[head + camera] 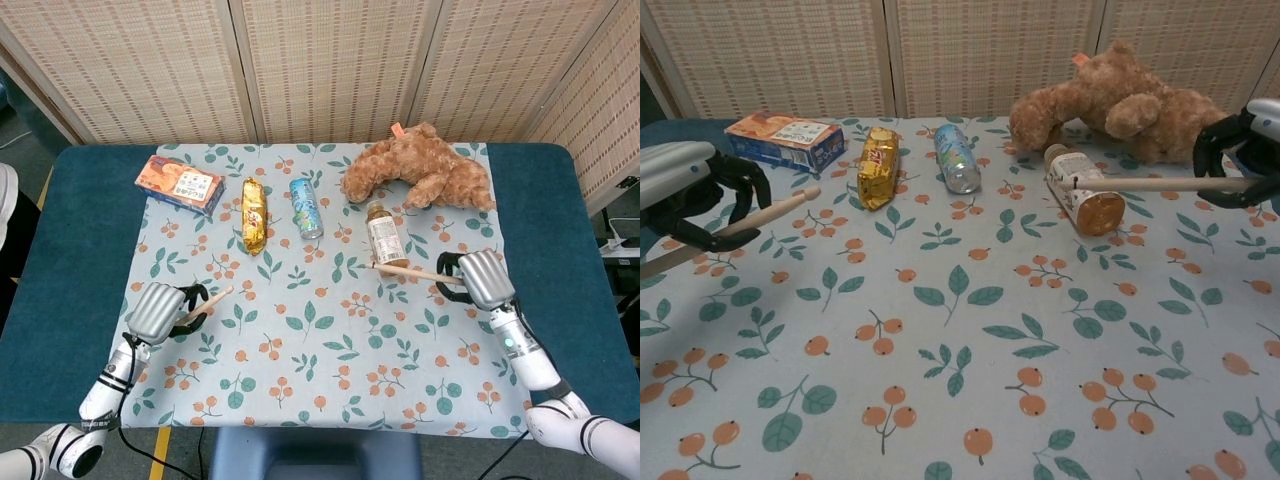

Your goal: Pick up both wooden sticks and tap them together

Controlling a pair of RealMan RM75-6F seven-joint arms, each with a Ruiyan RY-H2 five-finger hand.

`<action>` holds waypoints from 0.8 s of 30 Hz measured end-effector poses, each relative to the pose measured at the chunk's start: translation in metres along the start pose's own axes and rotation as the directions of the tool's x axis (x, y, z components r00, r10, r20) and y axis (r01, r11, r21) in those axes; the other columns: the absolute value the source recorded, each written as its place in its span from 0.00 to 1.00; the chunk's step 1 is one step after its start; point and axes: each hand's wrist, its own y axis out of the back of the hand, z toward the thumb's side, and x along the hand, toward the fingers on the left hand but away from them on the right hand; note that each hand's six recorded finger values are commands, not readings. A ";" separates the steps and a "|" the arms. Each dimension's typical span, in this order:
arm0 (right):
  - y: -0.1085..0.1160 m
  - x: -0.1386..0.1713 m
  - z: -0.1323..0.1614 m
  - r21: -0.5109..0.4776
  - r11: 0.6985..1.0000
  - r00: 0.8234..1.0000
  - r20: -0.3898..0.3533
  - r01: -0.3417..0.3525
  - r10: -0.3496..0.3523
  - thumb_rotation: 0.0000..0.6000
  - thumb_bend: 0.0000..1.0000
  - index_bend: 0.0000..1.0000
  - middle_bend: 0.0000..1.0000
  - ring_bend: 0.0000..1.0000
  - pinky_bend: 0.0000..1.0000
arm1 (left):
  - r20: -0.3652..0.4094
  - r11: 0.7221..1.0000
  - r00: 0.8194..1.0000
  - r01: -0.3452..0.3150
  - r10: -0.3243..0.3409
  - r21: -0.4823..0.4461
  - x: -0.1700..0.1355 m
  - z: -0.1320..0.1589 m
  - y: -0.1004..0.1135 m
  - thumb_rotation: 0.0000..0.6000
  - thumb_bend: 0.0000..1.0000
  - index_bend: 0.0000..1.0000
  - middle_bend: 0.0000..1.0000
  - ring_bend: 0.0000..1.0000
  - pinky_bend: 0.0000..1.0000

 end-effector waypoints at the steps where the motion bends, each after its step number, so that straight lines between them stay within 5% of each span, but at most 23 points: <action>1: -0.006 0.000 -0.005 0.004 1.000 1.000 0.010 -0.016 0.016 1.00 0.66 0.68 0.62 0.47 0.95 | 0.002 1.000 1.000 -0.005 0.005 -0.006 -0.001 0.001 -0.002 1.00 0.38 0.51 0.67 0.85 1.00; 5: -0.029 0.004 -0.023 0.008 0.997 0.995 0.053 -0.083 0.082 1.00 0.45 0.56 0.45 0.24 0.70 | 0.000 1.000 1.000 0.001 -0.001 -0.020 -0.005 0.000 -0.011 1.00 0.37 0.37 0.55 0.73 0.99; 11: -0.042 0.009 -0.037 -0.015 0.993 0.989 0.084 -0.119 0.119 1.00 0.37 0.43 0.28 0.06 0.39 | 0.006 0.998 0.999 0.040 -0.039 -0.051 -0.008 0.000 -0.023 1.00 0.37 0.21 0.38 0.54 0.84; 24: -0.021 0.024 -0.042 -0.015 0.998 0.996 0.050 -0.067 0.068 1.00 0.29 0.22 0.02 0.00 0.14 | 0.041 0.995 0.998 0.060 -0.057 -0.076 -0.012 0.007 -0.024 1.00 0.36 0.03 0.17 0.31 0.62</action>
